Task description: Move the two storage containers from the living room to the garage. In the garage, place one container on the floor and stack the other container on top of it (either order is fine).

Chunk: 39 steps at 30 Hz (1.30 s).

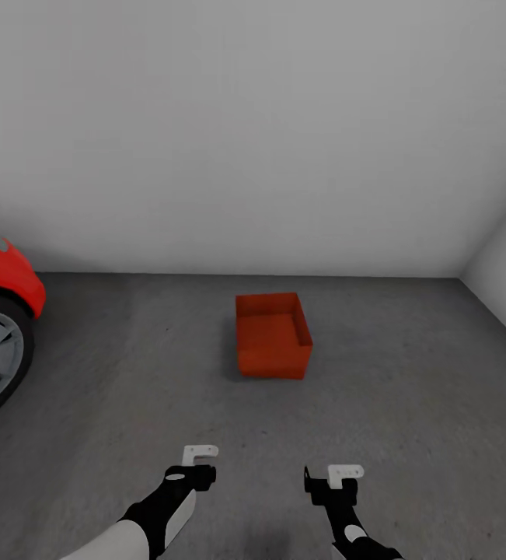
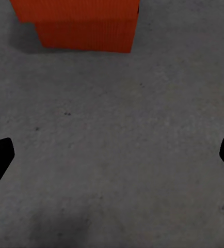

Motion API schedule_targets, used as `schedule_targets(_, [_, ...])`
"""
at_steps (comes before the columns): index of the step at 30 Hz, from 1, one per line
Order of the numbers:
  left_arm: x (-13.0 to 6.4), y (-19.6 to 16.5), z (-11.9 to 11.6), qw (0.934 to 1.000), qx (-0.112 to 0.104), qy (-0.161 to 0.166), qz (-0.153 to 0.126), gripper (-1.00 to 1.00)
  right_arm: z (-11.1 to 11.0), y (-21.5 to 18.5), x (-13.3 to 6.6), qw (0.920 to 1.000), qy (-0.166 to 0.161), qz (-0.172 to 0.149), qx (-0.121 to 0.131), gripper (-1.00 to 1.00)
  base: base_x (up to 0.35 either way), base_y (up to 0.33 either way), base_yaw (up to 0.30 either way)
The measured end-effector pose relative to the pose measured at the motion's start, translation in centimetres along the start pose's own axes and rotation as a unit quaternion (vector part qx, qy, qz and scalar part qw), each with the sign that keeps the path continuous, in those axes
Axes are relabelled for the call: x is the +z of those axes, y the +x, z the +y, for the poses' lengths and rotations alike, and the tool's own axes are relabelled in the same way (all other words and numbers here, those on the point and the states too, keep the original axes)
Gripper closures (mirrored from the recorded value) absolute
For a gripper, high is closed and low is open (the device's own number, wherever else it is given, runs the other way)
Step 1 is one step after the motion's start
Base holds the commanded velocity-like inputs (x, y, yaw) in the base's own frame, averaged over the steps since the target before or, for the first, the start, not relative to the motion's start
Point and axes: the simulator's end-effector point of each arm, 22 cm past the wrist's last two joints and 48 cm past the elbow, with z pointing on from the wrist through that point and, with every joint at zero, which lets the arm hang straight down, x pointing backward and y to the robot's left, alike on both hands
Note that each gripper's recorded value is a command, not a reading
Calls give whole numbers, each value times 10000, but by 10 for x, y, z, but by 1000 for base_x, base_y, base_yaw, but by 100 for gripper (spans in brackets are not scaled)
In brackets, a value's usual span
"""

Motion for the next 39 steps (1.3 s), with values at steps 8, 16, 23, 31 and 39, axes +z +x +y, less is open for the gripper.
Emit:
schedule_targets(8, [0,0,0,10000,-6,-2,1,-100,1,0,0,10000,-3,1,2,-100,0,0,0])
schedule_targets(16, [0,0,1,10000,-9,-5,6,-100,0,0,0,10000,0,-1,1,-100,0,0,0])
schedule_targets(23, [0,3,2,10000,-13,-18,34,-100,1,0,0,10000,-4,-3,3,-100,0,0,0])
schedule_targets(31, [1,4,6,10000,-29,-39,47,-100,1,0,0,10000,-2,-2,8,-100,0,0,0])
schedule_targets(39, [4,17,27,9996,-70,-187,181,-100,-16,6,0,9999,147,85,-21,-100,0,0,0])
